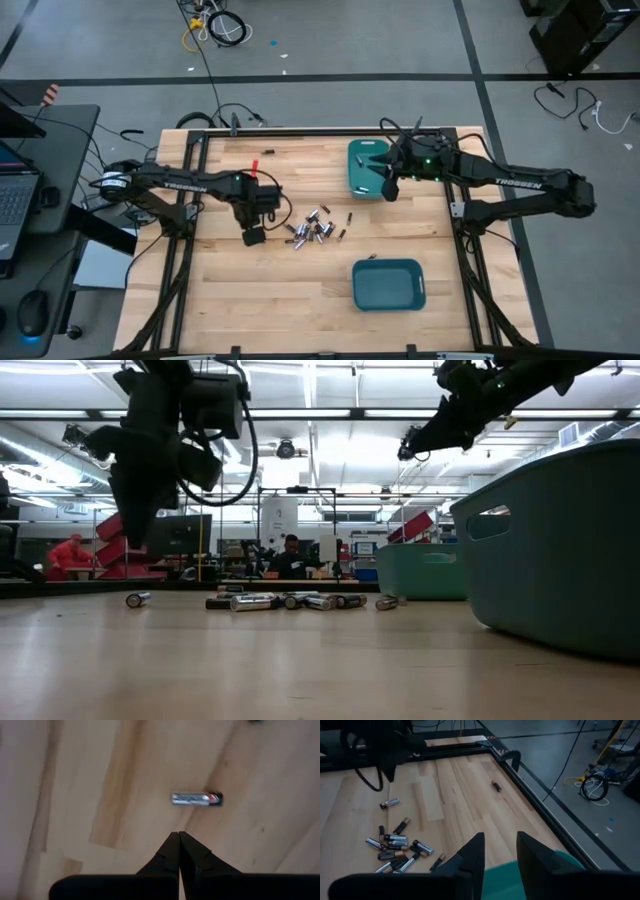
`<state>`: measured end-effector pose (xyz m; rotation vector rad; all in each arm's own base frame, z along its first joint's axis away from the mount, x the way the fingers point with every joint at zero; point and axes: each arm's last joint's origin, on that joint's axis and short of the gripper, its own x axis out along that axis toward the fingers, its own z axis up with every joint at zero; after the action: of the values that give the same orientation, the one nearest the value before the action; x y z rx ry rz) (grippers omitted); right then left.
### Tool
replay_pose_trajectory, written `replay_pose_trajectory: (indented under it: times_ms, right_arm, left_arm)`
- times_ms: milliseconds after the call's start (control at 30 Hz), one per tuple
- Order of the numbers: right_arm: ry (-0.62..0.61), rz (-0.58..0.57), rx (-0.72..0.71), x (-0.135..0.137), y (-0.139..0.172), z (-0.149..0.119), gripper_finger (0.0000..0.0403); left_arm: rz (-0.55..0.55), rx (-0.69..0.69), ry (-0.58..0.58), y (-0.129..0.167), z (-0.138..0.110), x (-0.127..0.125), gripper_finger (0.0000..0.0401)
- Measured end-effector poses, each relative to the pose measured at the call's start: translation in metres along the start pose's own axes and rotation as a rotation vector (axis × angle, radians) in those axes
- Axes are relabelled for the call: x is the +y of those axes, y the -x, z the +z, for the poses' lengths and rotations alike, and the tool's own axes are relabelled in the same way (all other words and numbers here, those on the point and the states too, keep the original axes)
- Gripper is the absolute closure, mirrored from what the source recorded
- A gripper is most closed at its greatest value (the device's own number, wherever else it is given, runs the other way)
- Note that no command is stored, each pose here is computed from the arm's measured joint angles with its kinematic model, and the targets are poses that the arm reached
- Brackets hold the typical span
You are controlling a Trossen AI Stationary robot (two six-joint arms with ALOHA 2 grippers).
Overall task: Sort batteries
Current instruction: Put the silver battery into the green bin
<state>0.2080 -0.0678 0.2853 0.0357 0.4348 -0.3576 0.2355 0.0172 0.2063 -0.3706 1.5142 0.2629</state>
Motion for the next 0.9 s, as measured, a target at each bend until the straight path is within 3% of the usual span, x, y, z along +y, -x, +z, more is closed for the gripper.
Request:
replay_pose_trajectory:
  times_ms: [200,500,900]
  right_arm:
    - [-0.006,0.001,0.017,0.0,-0.005,-0.002,0.0304]
    - [0.014,0.001,0.015,0.0,-0.006,-0.002,0.0306]
    - [0.045,0.017,0.02,0.001,-0.006,-0.002,0.0306]
  left_arm:
    - [0.092,-0.046,0.244,0.0,-0.002,-0.005,0.0381]
    - [0.078,-0.133,0.393,-0.001,-0.001,-0.021,0.0346]
    - [0.098,-0.218,0.671,-0.003,-0.017,-0.051,0.0261]
